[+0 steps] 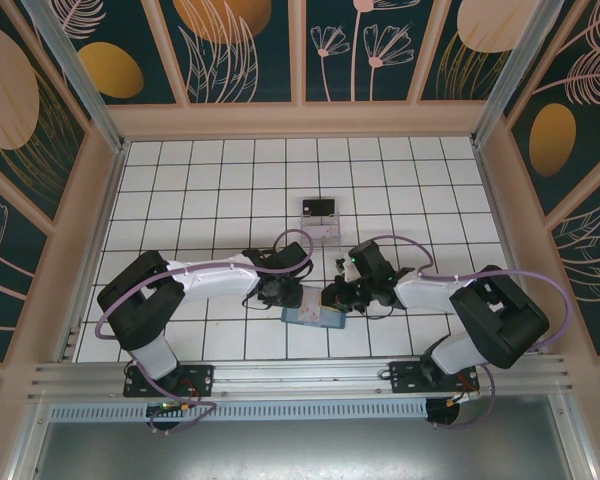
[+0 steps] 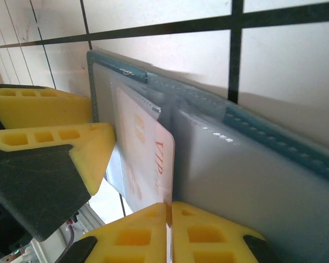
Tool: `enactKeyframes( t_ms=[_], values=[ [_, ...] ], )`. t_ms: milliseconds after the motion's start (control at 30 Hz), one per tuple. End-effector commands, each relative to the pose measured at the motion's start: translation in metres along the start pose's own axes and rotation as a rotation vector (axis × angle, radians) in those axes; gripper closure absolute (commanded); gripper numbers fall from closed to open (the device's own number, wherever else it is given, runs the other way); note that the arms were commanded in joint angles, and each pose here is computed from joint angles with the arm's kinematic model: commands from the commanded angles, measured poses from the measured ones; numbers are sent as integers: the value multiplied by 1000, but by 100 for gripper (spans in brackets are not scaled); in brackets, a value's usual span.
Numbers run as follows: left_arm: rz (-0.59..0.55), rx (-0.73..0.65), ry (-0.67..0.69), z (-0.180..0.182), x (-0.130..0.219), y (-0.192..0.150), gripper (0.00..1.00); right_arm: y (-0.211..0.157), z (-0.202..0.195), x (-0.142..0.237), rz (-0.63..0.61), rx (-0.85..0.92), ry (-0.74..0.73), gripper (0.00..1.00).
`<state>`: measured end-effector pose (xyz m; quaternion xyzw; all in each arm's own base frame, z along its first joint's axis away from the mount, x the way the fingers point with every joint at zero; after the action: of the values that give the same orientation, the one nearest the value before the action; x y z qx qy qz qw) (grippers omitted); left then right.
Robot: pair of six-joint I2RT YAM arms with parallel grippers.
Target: Take the credit cards out of the card holder
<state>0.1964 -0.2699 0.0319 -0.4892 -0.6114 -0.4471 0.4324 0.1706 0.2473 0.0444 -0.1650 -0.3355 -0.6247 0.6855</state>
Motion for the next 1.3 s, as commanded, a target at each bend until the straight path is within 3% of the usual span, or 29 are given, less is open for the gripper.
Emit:
enactKeyframes(
  t_ms=[0,100,433,633,833,1000,1133,1267],
  values=[
    [27,-2,191,46,-13,-13,57,-5,-10,3,3,-9,-34,88],
    [11,7,147,36,-7,-9,56,-4,-6,3,-3,-3,-12,85],
    [8,10,132,29,-3,-6,56,-2,-5,2,-11,-1,2,98],
    [-24,24,-65,-9,26,4,48,0,-2,1,-8,5,14,98],
    [25,15,-84,-11,9,-4,46,1,-2,-1,-3,2,18,96],
    [48,16,-18,5,-7,-11,55,1,-2,-1,-3,-5,15,92],
    [71,15,26,16,-18,-17,64,1,-4,-3,0,-16,14,80],
    [78,14,37,19,-21,-19,67,0,-5,-8,10,-22,19,76]
  ],
)
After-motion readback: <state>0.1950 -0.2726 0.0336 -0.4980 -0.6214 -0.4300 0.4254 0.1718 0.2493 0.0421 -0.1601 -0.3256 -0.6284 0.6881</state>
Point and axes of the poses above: each hand's point on the last joint's axis, 136 mm out from that joint toward the fingers, its own x axis back along the fingers, its own z axis along the line the jaws close on, y = z × x, the point moved 2 cm from there along x, back along the fingers, and after that the axes turned 15 degrees about x, right-handed, at the moved point
